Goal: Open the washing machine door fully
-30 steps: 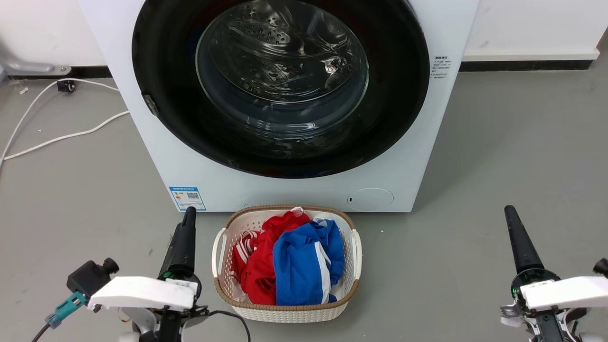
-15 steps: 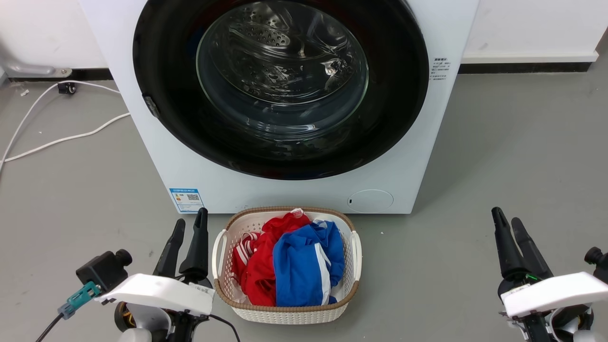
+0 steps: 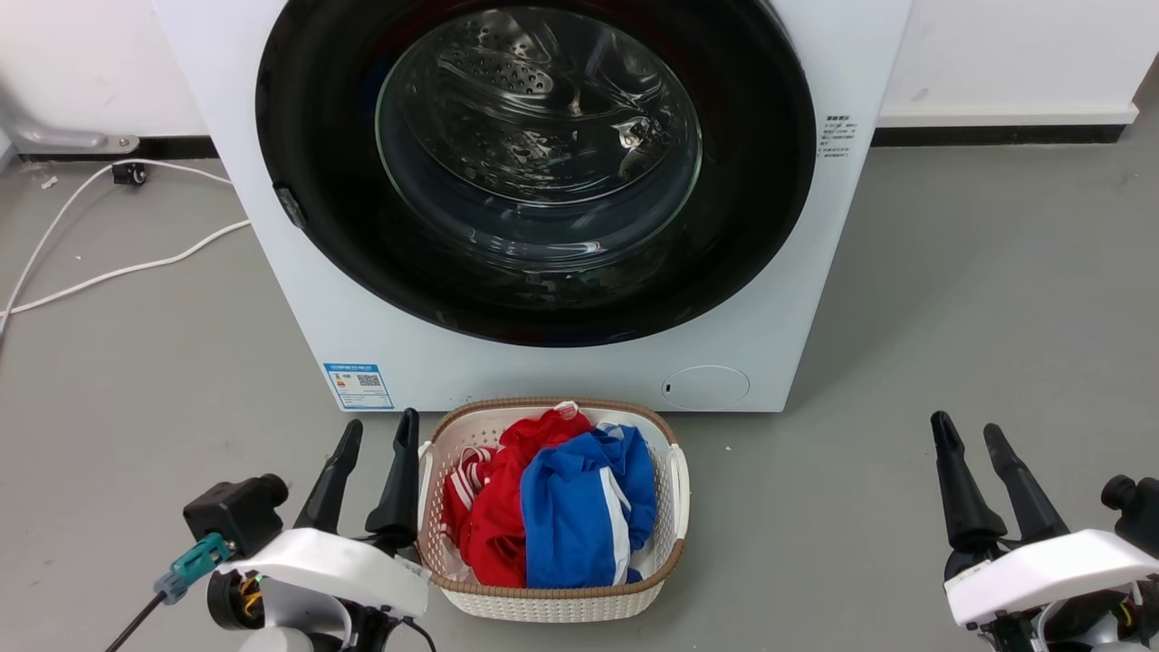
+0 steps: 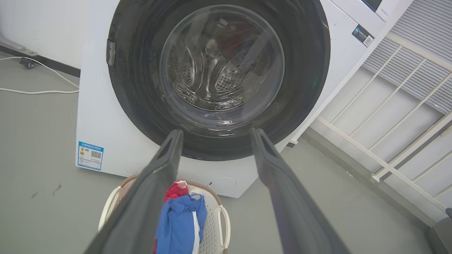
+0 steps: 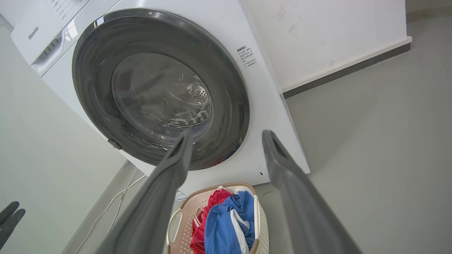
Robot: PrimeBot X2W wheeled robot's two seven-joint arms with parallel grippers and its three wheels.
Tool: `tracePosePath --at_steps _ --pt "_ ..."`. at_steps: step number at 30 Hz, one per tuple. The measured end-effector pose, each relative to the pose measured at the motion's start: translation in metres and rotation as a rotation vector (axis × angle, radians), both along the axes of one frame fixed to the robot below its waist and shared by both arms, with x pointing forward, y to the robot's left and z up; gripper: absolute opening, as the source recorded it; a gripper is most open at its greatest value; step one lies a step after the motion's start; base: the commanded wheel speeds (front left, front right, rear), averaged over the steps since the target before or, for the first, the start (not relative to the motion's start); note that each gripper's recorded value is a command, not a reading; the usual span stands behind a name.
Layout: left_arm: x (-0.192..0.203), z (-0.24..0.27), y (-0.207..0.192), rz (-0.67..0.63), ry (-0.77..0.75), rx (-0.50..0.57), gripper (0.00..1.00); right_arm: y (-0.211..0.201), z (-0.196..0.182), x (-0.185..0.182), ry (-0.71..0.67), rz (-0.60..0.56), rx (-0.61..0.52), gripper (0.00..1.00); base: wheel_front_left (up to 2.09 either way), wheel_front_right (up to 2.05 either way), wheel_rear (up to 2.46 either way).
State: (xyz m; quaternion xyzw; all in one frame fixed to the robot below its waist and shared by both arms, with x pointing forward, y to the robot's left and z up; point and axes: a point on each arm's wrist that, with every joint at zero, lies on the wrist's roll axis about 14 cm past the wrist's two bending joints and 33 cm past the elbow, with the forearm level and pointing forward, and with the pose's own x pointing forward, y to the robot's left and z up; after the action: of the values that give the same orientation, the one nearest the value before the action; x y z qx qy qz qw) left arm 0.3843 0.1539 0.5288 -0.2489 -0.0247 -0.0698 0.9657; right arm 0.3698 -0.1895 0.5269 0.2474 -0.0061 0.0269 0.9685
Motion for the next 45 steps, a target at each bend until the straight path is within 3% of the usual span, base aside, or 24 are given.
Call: tracePosePath --at_steps 26,45 --pt "0.0067 -0.0058 -0.0077 -0.016 -0.037 0.273 1.00 -0.0025 0.0010 -0.0063 0.018 -0.010 -0.286 1.00 0.00 0.00 0.00" --pt "0.0080 -0.0092 -0.0042 0.001 -0.058 0.399 1.00 0.0007 0.0035 -0.0057 0.015 -0.003 -0.410 1.00 0.00 0.00 0.00"
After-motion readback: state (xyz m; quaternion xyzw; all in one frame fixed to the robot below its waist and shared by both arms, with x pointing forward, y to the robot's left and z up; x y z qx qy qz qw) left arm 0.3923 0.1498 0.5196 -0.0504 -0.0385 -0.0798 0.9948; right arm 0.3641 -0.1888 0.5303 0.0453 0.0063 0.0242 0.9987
